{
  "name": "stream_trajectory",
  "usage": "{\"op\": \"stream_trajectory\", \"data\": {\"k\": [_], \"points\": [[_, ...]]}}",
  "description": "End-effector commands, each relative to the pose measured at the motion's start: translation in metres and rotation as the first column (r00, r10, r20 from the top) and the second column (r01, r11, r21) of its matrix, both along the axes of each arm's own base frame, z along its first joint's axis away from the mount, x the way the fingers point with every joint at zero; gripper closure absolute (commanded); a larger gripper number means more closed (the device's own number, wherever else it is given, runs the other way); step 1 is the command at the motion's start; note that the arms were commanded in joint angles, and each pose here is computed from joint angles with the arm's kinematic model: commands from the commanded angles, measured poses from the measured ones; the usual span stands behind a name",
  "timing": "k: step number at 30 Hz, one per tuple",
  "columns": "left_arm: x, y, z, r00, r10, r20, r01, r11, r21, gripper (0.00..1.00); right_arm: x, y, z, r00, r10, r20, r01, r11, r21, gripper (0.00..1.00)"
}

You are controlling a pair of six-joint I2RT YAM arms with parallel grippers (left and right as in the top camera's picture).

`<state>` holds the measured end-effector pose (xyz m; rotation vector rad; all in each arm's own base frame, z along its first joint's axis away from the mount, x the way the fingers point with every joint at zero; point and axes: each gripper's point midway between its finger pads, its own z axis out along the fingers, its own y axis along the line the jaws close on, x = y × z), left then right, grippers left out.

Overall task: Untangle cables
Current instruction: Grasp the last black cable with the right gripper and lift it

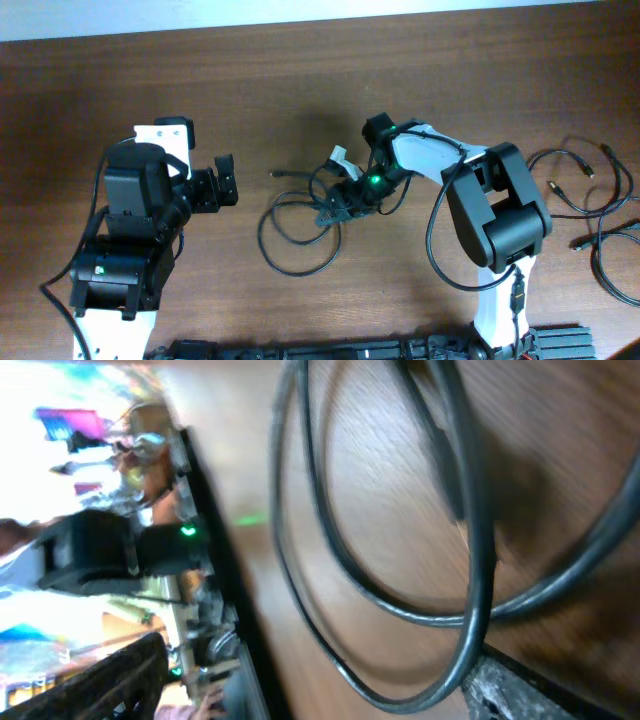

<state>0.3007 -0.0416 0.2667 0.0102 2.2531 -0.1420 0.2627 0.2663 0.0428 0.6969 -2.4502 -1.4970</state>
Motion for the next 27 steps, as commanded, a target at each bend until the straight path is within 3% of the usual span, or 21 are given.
{"op": "stream_trajectory", "data": {"k": [1,10,13,21,23,24,25,26,27], "points": [[0.001,0.003,0.004,1.000,0.019,0.009,-0.019,1.000,-0.007,0.01,0.002,0.021,0.023,1.000,-0.003,-0.018,0.006,0.981,0.194,0.12],[0.001,0.003,0.004,1.000,0.019,0.009,-0.019,1.000,-0.007,0.01,0.022,0.033,0.026,0.998,-0.035,0.044,0.023,0.970,0.244,0.12],[0.001,0.003,0.004,1.000,0.019,0.009,-0.019,1.000,-0.007,0.01,0.024,0.030,0.016,0.997,-0.037,0.072,0.023,0.982,0.188,0.21],[0.001,0.003,0.004,1.000,0.019,0.009,-0.019,1.000,-0.007,0.01,0.008,0.043,-0.005,0.991,0.035,0.131,-0.045,0.996,0.072,0.21],[0.001,0.003,0.004,1.000,0.019,0.009,-0.019,1.000,-0.007,0.01,0.001,0.051,-0.005,0.989,0.062,0.137,-0.072,0.995,0.074,0.36],[0.001,0.003,0.004,1.000,0.019,0.009,-0.019,1.000,-0.007,0.01,-0.002,0.053,-0.005,0.988,0.069,0.139,-0.080,0.994,0.075,0.51],[0.001,0.003,0.003,1.000,0.019,0.008,-0.019,1.000,-0.007,0.01,-0.005,0.056,-0.004,0.987,0.079,0.139,-0.090,0.993,0.076,0.67],[0.001,0.003,0.004,1.000,0.019,0.009,-0.019,1.000,-0.007,0.01,-0.007,0.057,-0.005,0.987,0.085,0.138,-0.096,0.993,0.075,0.96],[0.001,0.003,0.004,1.000,0.019,0.009,-0.019,1.000,-0.007,0.01,-0.007,0.057,-0.004,0.989,0.079,0.123,-0.088,0.994,0.070,0.96]]}}
